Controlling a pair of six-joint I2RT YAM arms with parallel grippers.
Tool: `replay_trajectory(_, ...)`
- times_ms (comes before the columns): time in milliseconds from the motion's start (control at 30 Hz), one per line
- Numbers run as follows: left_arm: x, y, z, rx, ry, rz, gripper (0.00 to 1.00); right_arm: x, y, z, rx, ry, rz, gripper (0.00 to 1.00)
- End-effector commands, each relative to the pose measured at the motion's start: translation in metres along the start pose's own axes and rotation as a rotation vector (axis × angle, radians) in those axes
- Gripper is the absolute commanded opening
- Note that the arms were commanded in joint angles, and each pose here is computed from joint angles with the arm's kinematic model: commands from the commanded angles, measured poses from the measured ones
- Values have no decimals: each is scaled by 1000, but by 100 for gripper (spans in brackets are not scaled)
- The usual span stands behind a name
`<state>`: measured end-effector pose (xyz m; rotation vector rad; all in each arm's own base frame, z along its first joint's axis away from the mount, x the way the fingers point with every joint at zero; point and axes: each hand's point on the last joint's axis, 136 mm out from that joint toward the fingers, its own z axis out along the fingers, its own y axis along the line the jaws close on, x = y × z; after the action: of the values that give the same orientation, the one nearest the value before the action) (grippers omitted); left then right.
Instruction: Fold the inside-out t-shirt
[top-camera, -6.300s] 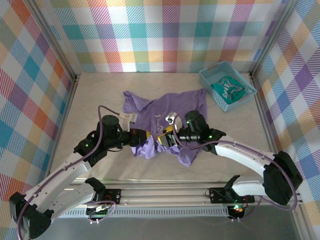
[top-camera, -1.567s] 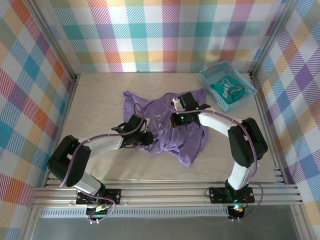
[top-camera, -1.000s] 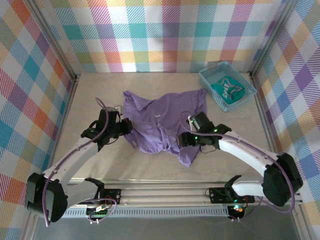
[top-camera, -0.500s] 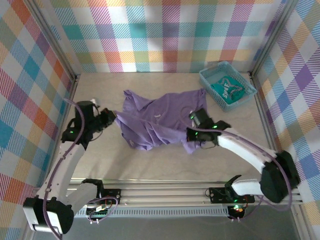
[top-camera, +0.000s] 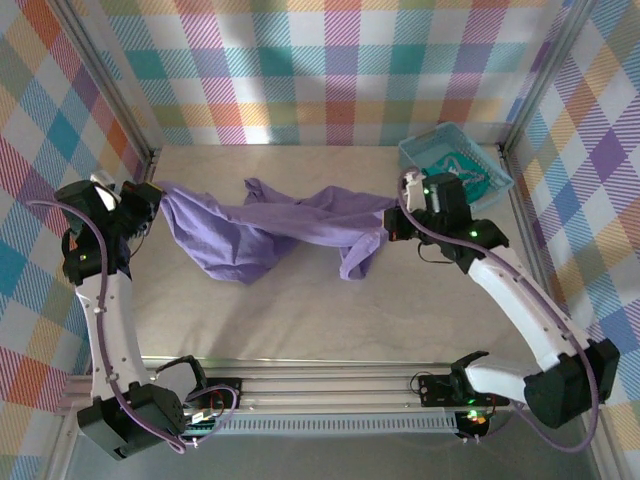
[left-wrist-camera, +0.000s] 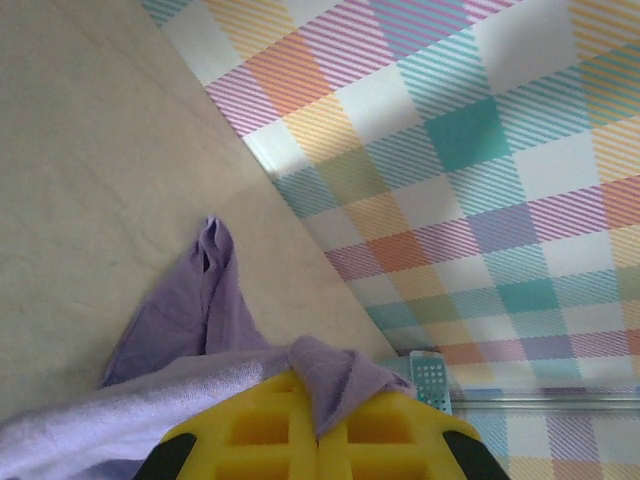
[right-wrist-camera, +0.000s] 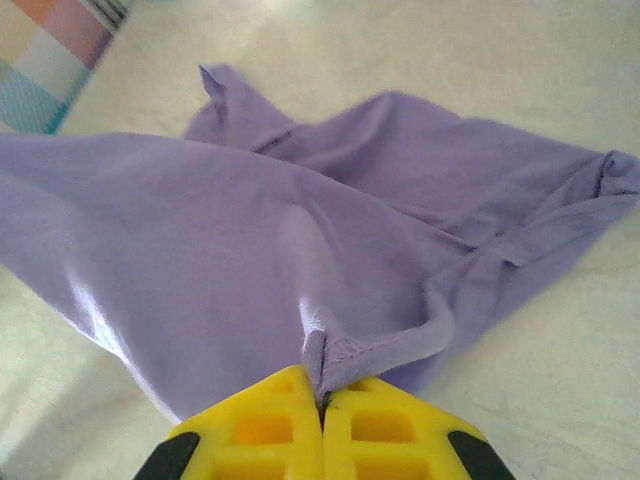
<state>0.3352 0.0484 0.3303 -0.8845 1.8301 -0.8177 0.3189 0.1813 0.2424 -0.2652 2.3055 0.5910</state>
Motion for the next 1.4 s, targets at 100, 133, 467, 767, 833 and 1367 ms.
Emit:
replay_trajectory(100, 38, 24, 21, -41, 132, 70, 0, 50, -61, 62, 234, 191, 37, 2)
replay_trajectory(133, 46, 25, 23, -45, 159, 88, 0, 53, -66, 67, 250, 201, 41, 4)
replay_trajectory(467, 93, 30, 37, -22, 292, 150, 0, 116, -30, 80, 157, 321, 103, 43)
replay_trajectory(767, 96, 25, 34, -12, 302, 168, 0, 150, -37, 110, 244, 370, 128, 56)
replay_trajectory(833, 95, 25, 34, -11, 297, 170, 0, 149, -38, 116, 248, 357, 149, 54)
replay_trajectory(1367, 96, 26, 35, -15, 297, 173, 0, 144, -53, 124, 275, 335, 176, 44)
